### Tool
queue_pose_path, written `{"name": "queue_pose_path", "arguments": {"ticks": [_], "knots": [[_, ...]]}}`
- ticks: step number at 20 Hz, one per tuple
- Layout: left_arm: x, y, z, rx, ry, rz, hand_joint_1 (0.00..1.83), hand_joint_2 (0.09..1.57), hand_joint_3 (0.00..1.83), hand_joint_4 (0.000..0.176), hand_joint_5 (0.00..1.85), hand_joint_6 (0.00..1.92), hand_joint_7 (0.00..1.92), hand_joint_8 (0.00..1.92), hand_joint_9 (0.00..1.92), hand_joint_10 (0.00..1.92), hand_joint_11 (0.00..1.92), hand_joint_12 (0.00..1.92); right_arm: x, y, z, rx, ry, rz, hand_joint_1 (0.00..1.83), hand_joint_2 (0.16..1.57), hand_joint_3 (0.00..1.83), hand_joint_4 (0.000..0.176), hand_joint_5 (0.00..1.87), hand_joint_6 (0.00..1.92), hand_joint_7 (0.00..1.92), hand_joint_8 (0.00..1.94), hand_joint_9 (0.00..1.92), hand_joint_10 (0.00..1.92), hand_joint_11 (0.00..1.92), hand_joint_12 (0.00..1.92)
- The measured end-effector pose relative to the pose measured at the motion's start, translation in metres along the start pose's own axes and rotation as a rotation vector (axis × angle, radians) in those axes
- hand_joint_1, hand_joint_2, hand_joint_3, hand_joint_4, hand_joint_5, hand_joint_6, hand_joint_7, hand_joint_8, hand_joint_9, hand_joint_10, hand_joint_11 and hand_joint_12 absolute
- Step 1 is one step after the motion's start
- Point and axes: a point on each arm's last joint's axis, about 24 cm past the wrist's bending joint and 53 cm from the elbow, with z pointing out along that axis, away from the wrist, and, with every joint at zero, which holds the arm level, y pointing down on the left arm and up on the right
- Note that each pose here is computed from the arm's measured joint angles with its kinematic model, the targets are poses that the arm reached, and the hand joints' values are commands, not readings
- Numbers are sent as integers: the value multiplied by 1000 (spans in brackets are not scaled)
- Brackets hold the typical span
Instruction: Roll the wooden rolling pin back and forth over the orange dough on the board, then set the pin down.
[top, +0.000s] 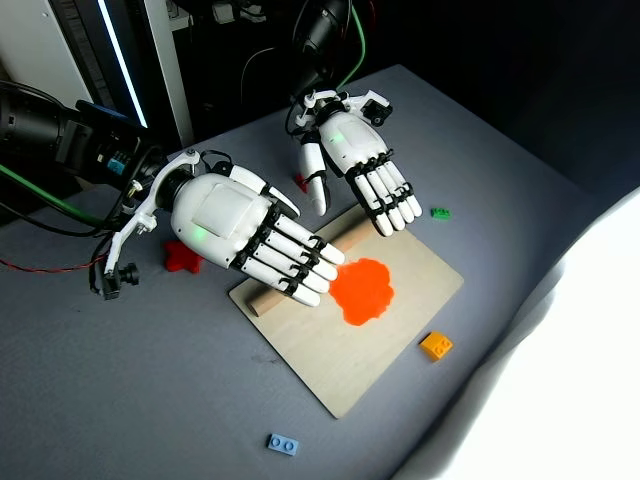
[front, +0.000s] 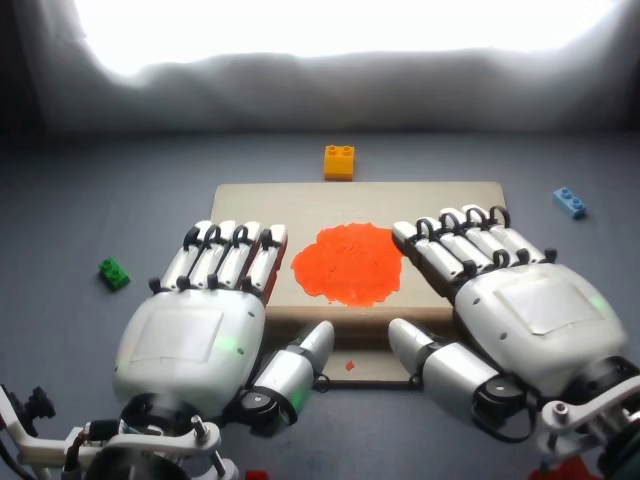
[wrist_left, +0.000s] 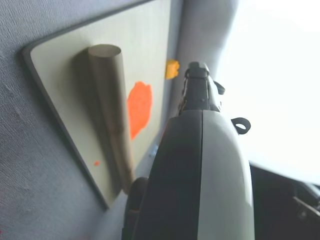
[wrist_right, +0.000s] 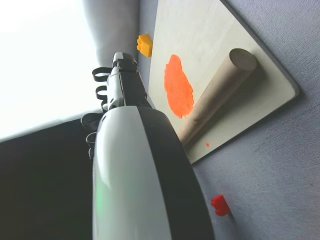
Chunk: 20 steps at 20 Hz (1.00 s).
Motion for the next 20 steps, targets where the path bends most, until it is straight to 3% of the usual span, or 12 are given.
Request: {"name": "queue_pose_path", "arguments": {"ticks": [9, 20], "knots": [[17, 10, 2, 9, 2, 20, 0, 1491, 4, 0, 47, 3, 22, 0, 0, 0, 0, 0, 29, -8, 23, 2, 0, -26, 0, 1562, 57, 0, 51, 8, 29, 6, 0, 0, 0, 0], [29, 18, 1, 9, -2, 16, 0, 1495, 4, 0, 47, 0, 20, 0, 0, 0, 0, 0, 40, -17, 37, 8, 0, -35, 0, 1545, 31, 0, 91, 21, 74, 15, 7, 3, 0, 0]]}}
